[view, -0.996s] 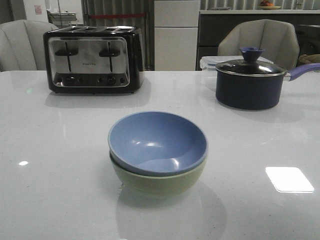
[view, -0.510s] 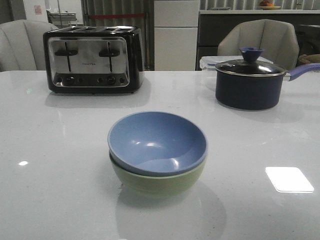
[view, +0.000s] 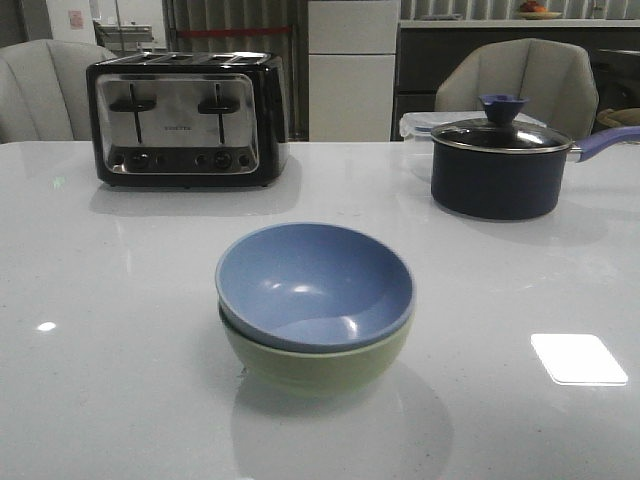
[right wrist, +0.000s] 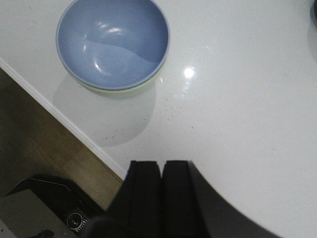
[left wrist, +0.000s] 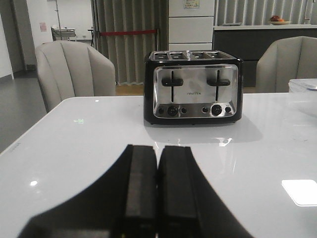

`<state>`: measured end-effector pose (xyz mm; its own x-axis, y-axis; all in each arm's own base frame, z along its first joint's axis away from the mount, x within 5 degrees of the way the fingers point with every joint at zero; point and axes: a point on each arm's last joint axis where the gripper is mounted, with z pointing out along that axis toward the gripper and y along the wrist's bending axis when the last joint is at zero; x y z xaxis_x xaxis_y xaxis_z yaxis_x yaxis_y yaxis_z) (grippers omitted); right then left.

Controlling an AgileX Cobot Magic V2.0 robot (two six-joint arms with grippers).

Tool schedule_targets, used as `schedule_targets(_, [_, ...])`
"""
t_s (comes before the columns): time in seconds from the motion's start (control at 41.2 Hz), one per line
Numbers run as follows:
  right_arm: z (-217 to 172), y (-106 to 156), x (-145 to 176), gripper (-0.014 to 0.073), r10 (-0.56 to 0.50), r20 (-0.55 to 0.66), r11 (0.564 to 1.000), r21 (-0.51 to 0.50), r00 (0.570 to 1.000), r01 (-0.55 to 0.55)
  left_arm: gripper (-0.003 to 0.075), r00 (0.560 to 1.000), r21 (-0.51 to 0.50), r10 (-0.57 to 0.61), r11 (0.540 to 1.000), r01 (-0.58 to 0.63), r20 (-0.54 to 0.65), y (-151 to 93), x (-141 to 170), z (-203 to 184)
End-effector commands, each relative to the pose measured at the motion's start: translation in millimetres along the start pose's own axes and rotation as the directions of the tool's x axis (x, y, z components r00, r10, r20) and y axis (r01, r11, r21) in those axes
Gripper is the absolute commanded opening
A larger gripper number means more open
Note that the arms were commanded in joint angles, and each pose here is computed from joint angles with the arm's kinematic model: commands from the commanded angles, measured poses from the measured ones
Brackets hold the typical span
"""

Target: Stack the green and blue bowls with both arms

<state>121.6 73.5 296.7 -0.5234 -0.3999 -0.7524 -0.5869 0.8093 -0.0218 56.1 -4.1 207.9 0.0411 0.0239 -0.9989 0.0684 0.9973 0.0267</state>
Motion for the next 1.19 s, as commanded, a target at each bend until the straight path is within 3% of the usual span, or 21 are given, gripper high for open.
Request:
schedule_targets(0.0, [-7,-2,-12,0.0028,-0.016,0.089,1.0,0.02,0.996,0.014,0.01,0.994,-0.012,-0.015,1.0,0.017,0.105,1,-8,-2])
schedule_targets(0.534, [-9,-1,-11,0.0028,-0.018,0.101,1.0,0.023,0.995,0.016,0.01,0.995,-0.012,-0.016,1.0,0.017,0.103,1,-8,-2])
schedule_targets(0.656, [-19,-11,2,0.0028,-0.006,0.176,0.993,0.117,0.984,-0.014,0.01,0.995,-0.012,-0.016,1.0,0.017,0.101,1,-8,-2])
schedule_targets(0.777, [-31,-20,25,0.0028,0.014,0.338,0.964,0.246,0.941,-0.103,0.01,0.995,-0.012,-0.016,1.0,0.017,0.101,1,-8,-2])
schedule_targets(0.923, [-38,-23,62,0.0028,-0.025,0.514,0.902,0.382,0.857,-0.203,0.01,0.995,-0.012,-0.016,1.0,0.017,0.101,1,-8,-2])
schedule_targets(1.02, [-35,-20,88,0.0028,-0.065,0.591,0.861,0.441,0.804,-0.254,0.01,0.995,-0.012,-0.016,1.0,0.017,0.101,1,-8,-2])
schedule_targets(1.166, [-22,-17,117,0.0028,-0.108,0.641,0.831,0.478,0.76,-0.286,0.01,0.995,-0.012,-0.016,1.0,0.017,0.101,1,-8,-2])
